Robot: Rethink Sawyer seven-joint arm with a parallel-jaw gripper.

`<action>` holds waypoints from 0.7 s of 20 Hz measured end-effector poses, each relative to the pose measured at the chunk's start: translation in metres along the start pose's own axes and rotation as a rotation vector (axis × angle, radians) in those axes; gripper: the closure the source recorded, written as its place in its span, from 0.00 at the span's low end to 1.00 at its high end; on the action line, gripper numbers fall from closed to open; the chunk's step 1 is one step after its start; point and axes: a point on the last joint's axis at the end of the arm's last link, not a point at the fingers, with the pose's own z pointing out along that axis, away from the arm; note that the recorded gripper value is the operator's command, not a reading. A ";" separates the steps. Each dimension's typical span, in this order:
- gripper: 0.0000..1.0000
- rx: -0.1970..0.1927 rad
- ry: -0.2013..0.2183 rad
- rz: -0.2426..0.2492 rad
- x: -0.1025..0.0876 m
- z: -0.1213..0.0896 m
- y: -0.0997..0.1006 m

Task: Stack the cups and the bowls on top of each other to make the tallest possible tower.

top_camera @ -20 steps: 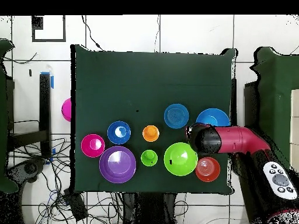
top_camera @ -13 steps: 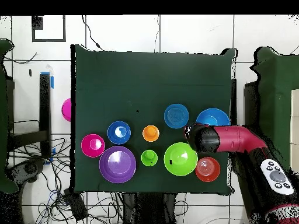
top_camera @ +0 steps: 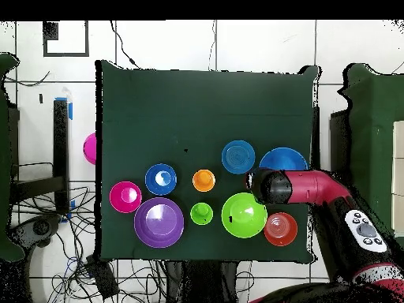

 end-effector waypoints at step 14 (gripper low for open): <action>1.00 0.023 -0.028 0.009 -0.012 -0.010 -0.013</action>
